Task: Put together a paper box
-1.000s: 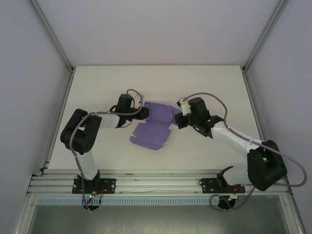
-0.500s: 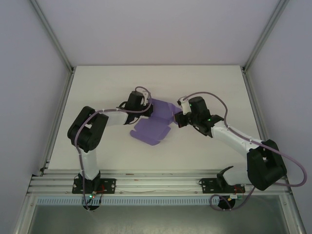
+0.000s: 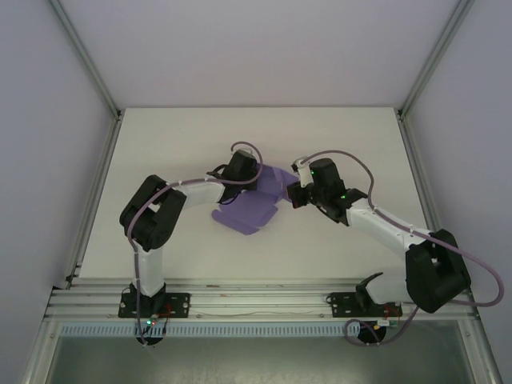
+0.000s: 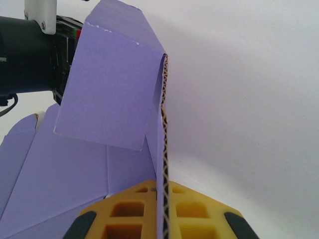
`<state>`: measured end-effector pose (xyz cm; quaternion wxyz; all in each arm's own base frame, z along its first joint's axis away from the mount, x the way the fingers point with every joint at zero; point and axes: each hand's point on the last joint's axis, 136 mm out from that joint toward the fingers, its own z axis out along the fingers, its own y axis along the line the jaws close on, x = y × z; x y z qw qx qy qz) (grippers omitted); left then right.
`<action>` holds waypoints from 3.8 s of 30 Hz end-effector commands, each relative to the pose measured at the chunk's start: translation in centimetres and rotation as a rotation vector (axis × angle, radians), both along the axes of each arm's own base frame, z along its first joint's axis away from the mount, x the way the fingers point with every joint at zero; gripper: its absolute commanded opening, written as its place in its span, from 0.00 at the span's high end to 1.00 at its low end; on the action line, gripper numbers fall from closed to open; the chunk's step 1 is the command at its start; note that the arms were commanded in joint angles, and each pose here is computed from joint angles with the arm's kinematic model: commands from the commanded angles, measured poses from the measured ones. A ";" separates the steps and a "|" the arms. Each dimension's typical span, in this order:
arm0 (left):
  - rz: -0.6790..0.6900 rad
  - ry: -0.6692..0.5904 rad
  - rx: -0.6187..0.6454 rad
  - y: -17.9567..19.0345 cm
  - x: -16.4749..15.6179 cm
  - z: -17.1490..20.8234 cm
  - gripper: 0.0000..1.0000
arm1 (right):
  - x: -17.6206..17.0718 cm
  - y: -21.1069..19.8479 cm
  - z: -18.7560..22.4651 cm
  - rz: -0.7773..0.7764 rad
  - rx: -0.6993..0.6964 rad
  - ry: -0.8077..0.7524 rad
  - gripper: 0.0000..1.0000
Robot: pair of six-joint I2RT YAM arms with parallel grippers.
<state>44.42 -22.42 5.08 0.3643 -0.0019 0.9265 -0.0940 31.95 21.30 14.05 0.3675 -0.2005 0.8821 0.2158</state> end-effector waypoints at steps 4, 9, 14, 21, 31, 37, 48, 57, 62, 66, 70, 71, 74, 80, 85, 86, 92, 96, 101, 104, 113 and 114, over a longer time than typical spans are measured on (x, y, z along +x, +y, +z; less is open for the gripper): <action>-0.095 0.085 -0.071 0.9 -1.9 -3.7 0.99 | -1.2 -0.3 -0.4 0.007 0.003 0.022 1.00; -0.224 0.029 -0.226 -2.2 -1.9 -0.5 0.84 | -1.0 -0.5 -0.9 0.004 -0.016 0.023 1.00; -0.278 -0.017 -0.263 -2.6 -2.7 2.2 0.71 | -1.0 -0.6 -1.0 0.005 -0.027 0.020 1.00; -0.225 -0.025 -0.243 -1.1 -2.1 2.5 0.67 | -1.0 -0.6 -1.2 0.010 -0.037 0.020 1.00; -0.177 -0.036 -0.190 0.7 -1.8 2.5 0.85 | -0.9 -0.4 -1.3 0.012 -0.027 0.033 0.88; -0.172 -0.017 -0.122 0.8 -2.3 1.1 0.92 | -0.4 -0.4 -0.6 -0.006 -0.020 0.020 0.89; 0.005 0.024 0.141 3.2 -3.0 -4.3 1.00 | -0.5 -0.4 -0.4 -0.014 -0.010 0.025 1.00; -0.112 -0.086 0.008 0.3 -3.2 -1.2 1.00 | -0.3 -0.8 0.2 -0.062 0.017 0.000 0.60; -0.144 -0.168 -0.016 0.2 -3.7 1.6 1.00 | 0.2 -3.4 2.6 -0.162 -0.041 -0.098 0.32; -0.126 -0.182 0.015 0.8 -3.8 2.2 1.00 | 0.3 -4.8 5.1 -0.217 -0.046 -0.200 0.21; -0.107 -0.190 0.005 1.1 -3.9 2.5 1.00 | 0.9 -5.5 5.9 -0.266 -0.049 -0.243 0.16; -0.105 -0.189 0.006 1.0 -3.9 2.6 1.00 | 1.1 -5.3 5.7 -0.258 -0.053 -0.232 0.16; -0.103 -0.189 0.011 1.0 -3.9 2.5 1.00 | 1.5 -4.4 4.1 -0.226 -0.073 -0.172 0.16; -0.088 -0.172 0.023 1.2 -3.9 2.1 1.00 | 2.7 -2.3 0.7 -0.161 -0.089 -0.068 0.16; -0.099 -0.173 0.005 0.7 -3.9 2.0 1.00 | 4.7 0.6 0.1 -0.135 0.043 -0.080 0.17; -0.091 -0.174 0.004 0.7 -3.8 2.1 1.00 | 5.3 0.7 0.3 -0.158 0.057 -0.097 0.17; 0.000 -0.173 0.028 2.2 -3.5 2.4 1.00 | 5.5 -0.6 0.3 -0.237 0.050 -0.112 0.16; 0.021 -0.181 0.063 2.9 -3.4 2.5 1.00 | 3.1 -3.1 0.9 -0.293 0.024 -0.110 0.14; 0.014 -0.178 0.079 3.0 -3.4 2.5 1.00 | -0.4 -6.3 2.9 -0.358 0.050 -0.131 0.12; 0.015 -0.173 0.070 2.9 -3.5 2.5 1.00 | -1.2 -9.0 3.1 -0.447 0.074 -0.089 0.14; 0.008 -0.166 0.063 2.6 -3.4 2.4 1.00 | 0.5 -7.1 -1.1 -0.190 0.150 0.115 0.41; 0.006 -0.166 0.061 2.5 -3.3 2.4 1.00 | 0.4 -6.2 -1.3 -0.128 0.157 0.133 0.43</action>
